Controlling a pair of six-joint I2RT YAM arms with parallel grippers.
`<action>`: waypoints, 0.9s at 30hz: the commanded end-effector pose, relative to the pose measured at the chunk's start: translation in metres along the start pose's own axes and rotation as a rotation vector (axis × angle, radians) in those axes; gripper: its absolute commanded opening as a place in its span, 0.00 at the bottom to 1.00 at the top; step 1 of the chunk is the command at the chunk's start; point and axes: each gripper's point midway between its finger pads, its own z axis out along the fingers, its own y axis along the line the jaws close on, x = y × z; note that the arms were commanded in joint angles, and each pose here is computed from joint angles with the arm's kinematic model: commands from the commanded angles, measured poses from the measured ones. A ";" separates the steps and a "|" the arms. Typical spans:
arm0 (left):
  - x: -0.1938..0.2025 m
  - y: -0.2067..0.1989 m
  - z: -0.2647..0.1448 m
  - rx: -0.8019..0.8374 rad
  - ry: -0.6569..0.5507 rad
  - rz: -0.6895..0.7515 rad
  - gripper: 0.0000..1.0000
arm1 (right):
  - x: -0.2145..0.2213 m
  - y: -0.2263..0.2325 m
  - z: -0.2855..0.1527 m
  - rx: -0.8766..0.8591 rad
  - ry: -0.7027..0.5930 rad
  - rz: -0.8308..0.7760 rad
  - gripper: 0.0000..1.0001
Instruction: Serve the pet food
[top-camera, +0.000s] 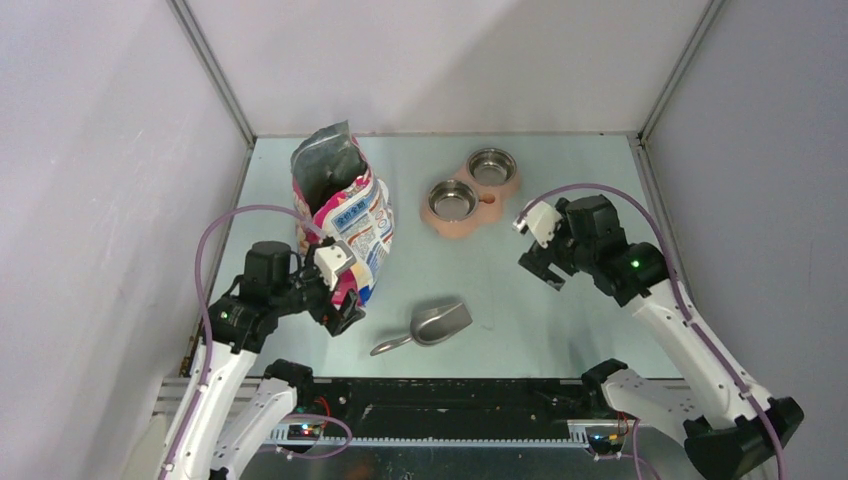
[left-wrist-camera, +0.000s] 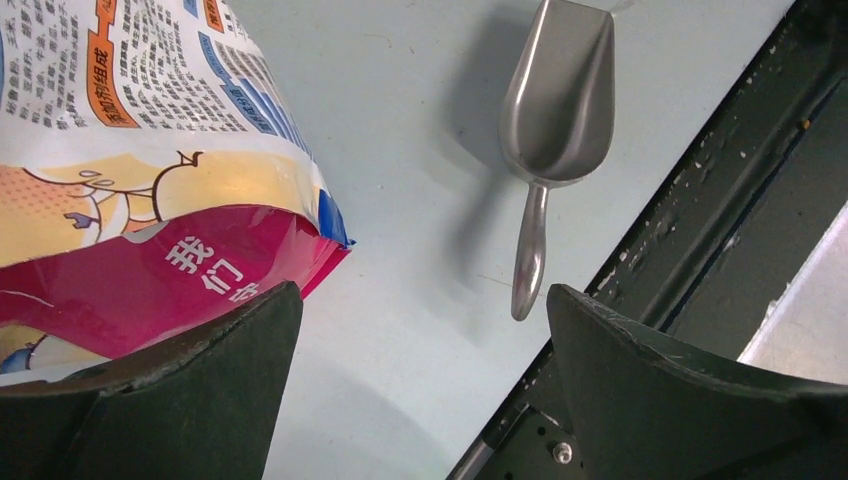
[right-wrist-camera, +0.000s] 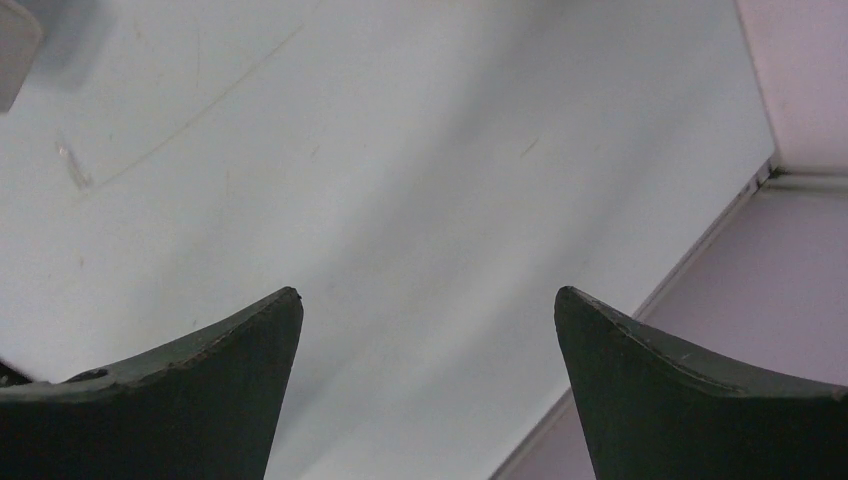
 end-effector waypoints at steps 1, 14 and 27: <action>-0.028 -0.007 -0.011 0.050 -0.039 0.107 1.00 | 0.016 0.009 -0.041 -0.019 -0.004 0.068 1.00; -0.133 -0.056 0.047 0.216 0.150 0.532 0.97 | -0.040 -0.012 -0.080 -0.206 -0.341 0.807 0.93; -0.039 -0.062 0.199 0.170 0.400 0.178 0.70 | -0.028 -0.064 -0.033 -0.187 -0.387 1.007 0.89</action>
